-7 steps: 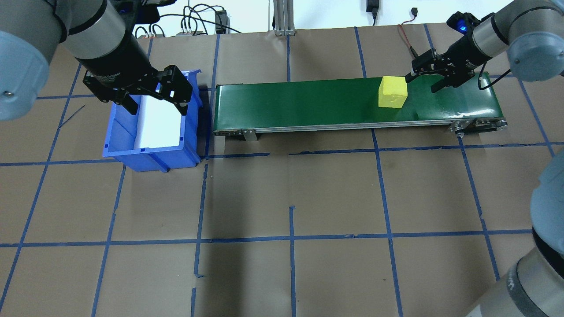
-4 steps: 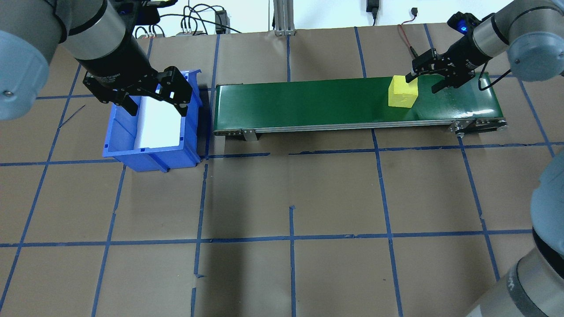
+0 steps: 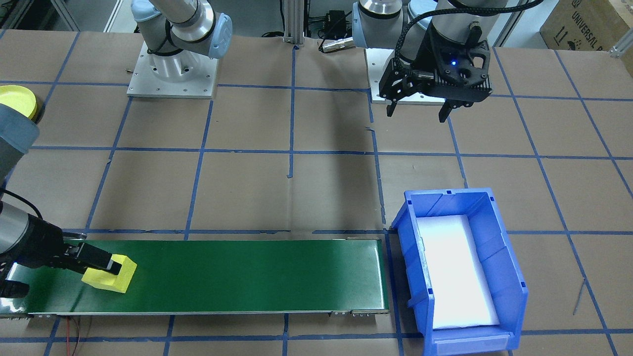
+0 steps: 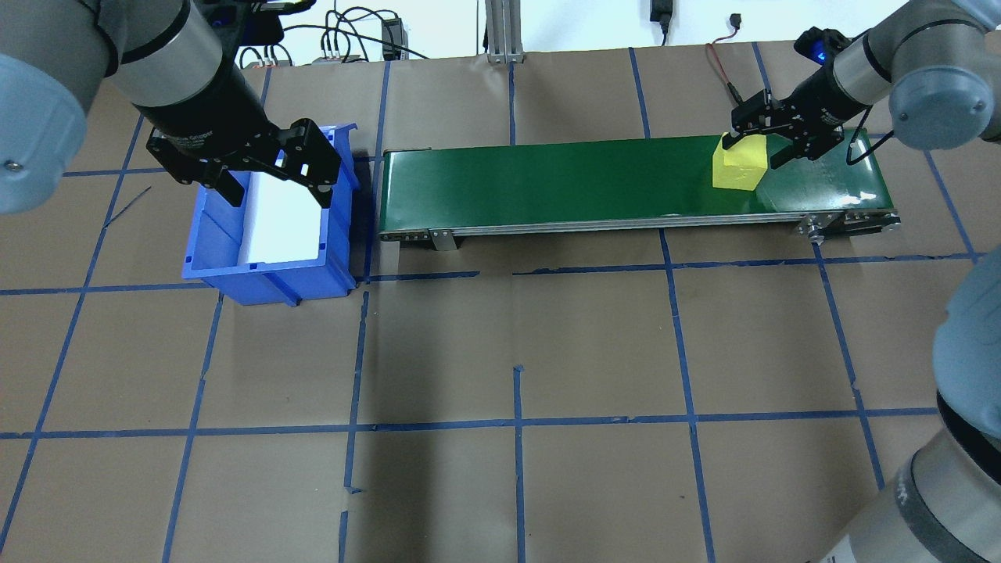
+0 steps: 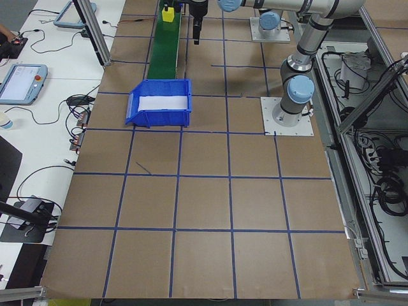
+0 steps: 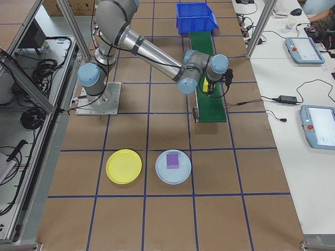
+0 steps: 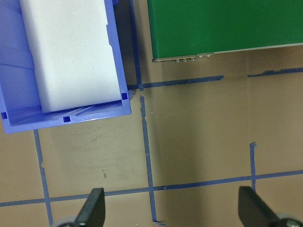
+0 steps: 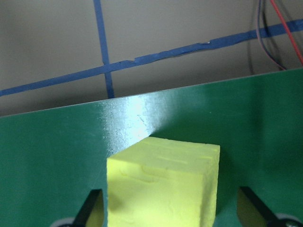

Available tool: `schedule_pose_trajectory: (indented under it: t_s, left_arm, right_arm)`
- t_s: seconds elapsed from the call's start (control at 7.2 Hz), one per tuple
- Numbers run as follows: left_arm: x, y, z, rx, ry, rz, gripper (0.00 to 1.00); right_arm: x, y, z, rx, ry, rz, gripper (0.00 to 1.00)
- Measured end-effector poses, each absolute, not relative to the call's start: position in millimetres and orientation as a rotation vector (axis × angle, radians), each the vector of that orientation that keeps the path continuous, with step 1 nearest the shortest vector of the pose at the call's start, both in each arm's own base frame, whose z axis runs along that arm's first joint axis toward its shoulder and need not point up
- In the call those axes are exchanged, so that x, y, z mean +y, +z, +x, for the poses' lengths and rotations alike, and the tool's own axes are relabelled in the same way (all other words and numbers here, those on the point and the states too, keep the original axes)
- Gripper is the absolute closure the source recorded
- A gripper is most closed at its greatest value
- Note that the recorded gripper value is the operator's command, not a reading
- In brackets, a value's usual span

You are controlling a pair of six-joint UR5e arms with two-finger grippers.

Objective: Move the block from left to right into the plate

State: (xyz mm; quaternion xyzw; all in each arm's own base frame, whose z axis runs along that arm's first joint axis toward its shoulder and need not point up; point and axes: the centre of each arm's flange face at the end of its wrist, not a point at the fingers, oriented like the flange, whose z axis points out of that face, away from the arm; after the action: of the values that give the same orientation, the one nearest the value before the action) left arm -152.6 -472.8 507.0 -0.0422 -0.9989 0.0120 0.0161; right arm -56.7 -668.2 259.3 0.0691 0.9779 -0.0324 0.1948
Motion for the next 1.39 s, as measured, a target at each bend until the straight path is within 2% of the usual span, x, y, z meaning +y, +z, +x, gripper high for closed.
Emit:
schedule_pose_trajectory:
  t_s: [0.42,0.56,0.69,0.97,1.39]
  left_arm:
    - [-473,508,-153,-3.107,0.041,-0.132,0.00]
    - [-472,508,-153,-3.108,0.041,-0.133,0.00]
    - [-472,508,-153,-3.108,0.039,-0.132,0.00]
    - [-471,508,-153,-3.109,0.035,-0.131,0.00]
    - [-471,508,-153,-3.110,0.033,-0.131,0.00]
  right_arm:
    - [-674,247,-63,2.799,-0.100,0.197,0.00]
    - [-674,246,-63,2.801,-0.098,0.197,0.40]
    - [-672,244,-64,2.817,-0.086,0.197,0.70]
    - [-665,250,-72,2.921,-0.053,0.177,0.73]
    - [-634,295,-91,3.086,-0.053,-0.010,0.74]
